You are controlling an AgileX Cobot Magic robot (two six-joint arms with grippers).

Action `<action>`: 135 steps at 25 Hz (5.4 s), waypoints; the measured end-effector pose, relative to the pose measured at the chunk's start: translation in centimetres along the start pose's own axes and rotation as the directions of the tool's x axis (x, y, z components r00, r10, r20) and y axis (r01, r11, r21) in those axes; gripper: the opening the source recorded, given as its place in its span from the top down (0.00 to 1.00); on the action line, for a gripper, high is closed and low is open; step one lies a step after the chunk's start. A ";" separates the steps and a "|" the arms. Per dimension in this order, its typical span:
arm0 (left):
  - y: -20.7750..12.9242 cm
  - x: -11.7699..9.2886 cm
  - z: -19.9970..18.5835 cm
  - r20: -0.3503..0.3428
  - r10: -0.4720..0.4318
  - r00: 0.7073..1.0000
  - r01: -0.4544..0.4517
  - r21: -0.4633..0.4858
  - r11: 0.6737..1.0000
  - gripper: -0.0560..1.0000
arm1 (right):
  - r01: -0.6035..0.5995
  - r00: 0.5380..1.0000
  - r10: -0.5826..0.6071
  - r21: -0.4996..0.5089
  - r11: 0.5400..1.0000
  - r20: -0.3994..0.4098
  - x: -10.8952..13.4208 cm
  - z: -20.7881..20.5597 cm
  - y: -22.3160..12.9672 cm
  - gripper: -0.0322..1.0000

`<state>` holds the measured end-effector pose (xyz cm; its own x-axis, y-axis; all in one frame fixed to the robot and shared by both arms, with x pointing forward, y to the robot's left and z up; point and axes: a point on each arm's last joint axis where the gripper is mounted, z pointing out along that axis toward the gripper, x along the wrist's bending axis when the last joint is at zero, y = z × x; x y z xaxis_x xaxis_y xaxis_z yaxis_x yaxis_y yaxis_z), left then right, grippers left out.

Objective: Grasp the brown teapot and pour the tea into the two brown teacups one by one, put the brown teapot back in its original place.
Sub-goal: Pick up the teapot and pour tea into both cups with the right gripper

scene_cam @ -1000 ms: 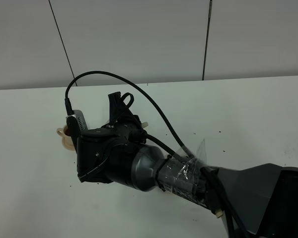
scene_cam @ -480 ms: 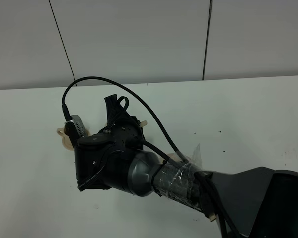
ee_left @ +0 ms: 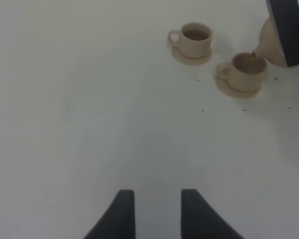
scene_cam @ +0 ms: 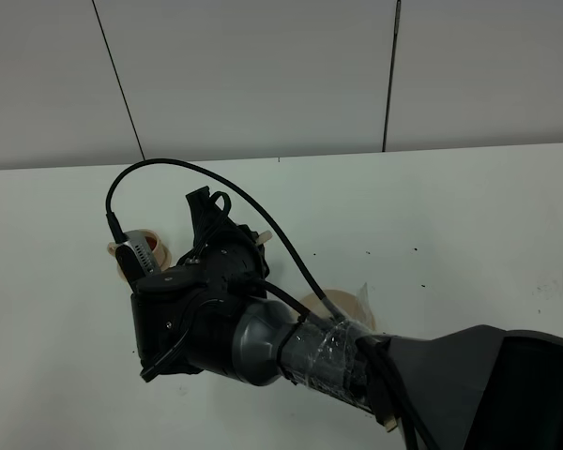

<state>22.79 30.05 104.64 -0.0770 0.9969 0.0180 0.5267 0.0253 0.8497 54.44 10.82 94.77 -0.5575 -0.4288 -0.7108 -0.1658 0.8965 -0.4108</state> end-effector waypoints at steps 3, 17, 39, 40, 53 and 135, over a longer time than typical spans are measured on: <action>0.0 0.0 0.0 0.000 0.000 1.000 0.000 0.000 1.000 0.66 | 0.008 1.000 -0.008 0.006 1.000 0.006 0.0 0.0 0.0 0.88; 0.0 0.0 0.0 0.000 0.001 1.000 -0.001 0.000 1.000 0.66 | 0.084 0.996 -0.084 0.020 0.996 0.015 0.2 0.1 0.3 0.88; 0.0 0.0 0.0 0.000 0.001 1.000 -0.001 0.000 1.000 0.66 | 0.143 0.988 -0.145 0.041 0.989 0.060 0.0 0.1 0.4 0.88; 0.0 0.0 0.0 0.000 0.001 1.000 -0.001 0.000 1.000 0.66 | 0.144 0.987 -0.147 0.040 0.989 0.063 0.0 0.1 0.4 0.88; 0.0 0.0 0.0 0.000 0.001 1.000 -0.001 0.000 1.000 0.66 | 0.169 0.982 -0.172 0.046 0.985 0.074 -0.2 0.1 0.4 0.88; 0.0 0.0 0.0 0.000 0.002 1.000 -0.002 0.000 1.000 0.66 | 0.213 0.972 -0.218 0.057 0.975 0.093 -0.4 0.1 0.4 0.88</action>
<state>22.79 30.05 104.64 -0.0759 0.9969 0.0199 0.5268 0.0232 0.8497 54.64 11.30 94.83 -0.4296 -0.6223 -0.6544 -0.2341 0.7767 -0.5848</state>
